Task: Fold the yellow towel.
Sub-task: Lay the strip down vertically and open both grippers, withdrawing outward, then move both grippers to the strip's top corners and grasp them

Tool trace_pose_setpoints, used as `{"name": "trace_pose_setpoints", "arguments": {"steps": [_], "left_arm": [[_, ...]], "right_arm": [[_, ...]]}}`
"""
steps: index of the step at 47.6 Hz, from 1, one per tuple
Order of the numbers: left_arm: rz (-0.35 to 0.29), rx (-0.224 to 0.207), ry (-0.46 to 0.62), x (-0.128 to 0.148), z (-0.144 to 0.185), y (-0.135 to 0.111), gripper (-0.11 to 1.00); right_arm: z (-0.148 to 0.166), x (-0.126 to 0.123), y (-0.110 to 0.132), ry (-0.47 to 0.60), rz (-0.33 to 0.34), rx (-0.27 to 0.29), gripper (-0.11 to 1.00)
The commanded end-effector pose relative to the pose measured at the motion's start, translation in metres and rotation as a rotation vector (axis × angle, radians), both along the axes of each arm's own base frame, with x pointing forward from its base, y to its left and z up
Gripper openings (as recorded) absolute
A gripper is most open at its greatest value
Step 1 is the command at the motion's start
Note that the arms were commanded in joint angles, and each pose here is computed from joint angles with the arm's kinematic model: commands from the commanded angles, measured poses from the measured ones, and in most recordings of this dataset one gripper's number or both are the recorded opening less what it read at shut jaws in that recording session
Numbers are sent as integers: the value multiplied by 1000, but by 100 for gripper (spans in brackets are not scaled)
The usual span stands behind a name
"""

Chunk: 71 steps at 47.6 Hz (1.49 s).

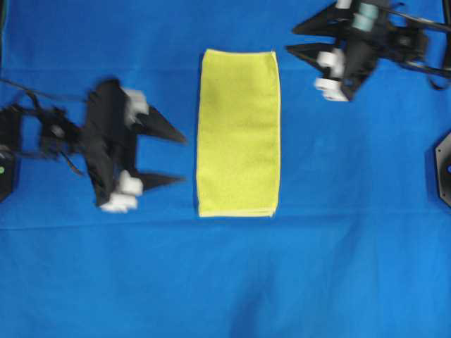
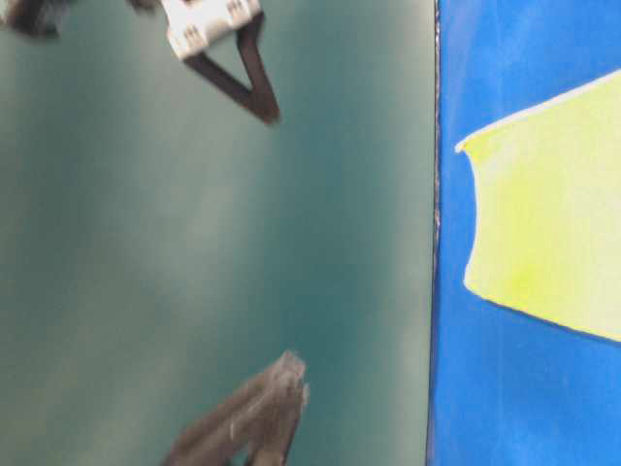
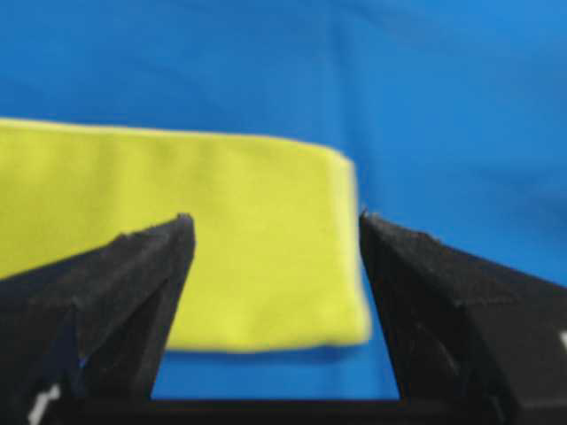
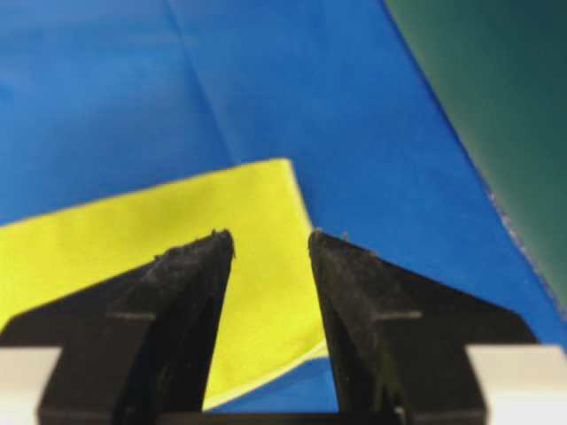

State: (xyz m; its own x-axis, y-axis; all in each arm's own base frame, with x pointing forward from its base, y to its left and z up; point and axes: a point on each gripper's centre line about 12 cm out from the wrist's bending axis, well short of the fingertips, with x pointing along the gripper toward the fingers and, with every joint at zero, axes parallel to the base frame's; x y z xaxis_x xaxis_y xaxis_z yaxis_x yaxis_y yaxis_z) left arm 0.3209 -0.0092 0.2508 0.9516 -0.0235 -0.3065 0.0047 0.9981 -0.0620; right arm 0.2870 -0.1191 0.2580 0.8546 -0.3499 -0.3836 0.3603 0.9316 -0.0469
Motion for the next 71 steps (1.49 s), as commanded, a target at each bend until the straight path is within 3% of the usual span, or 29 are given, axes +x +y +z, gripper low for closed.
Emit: {"name": "trace_pose_setpoints", "arguments": {"steps": [1, 15, 31, 38, 45, 54, 64, 71], "left_arm": [[46, 6, -69, -22, 12, 15, 71], [100, 10, -118, -69, 4, 28, 71], [116, 11, -110, -70, 0, 32, 71], [132, 14, -159, -66, 6, 36, 71], [210, 29, -163, -51, 3, 59, 71], [300, 45, -90, -15, -16, 96, 71], [382, 41, 20, 24, -58, 140, 71], [412, 32, 74, 48, -89, 163, 71]], "right_arm": [[12, -16, 14, -76, 21, -7, 47], [-7, -56, 41, -154, 51, 44, 46], [-8, -54, 41, -171, 60, 47, 46], [-5, -47, 37, -170, 47, 55, 46], [-8, -32, 10, -113, -27, 62, 46], [-38, -9, -33, 66, -129, 96, 46], [-75, 20, -61, 219, -153, 128, 46], [-101, 37, -70, 269, -150, 154, 46]]}}
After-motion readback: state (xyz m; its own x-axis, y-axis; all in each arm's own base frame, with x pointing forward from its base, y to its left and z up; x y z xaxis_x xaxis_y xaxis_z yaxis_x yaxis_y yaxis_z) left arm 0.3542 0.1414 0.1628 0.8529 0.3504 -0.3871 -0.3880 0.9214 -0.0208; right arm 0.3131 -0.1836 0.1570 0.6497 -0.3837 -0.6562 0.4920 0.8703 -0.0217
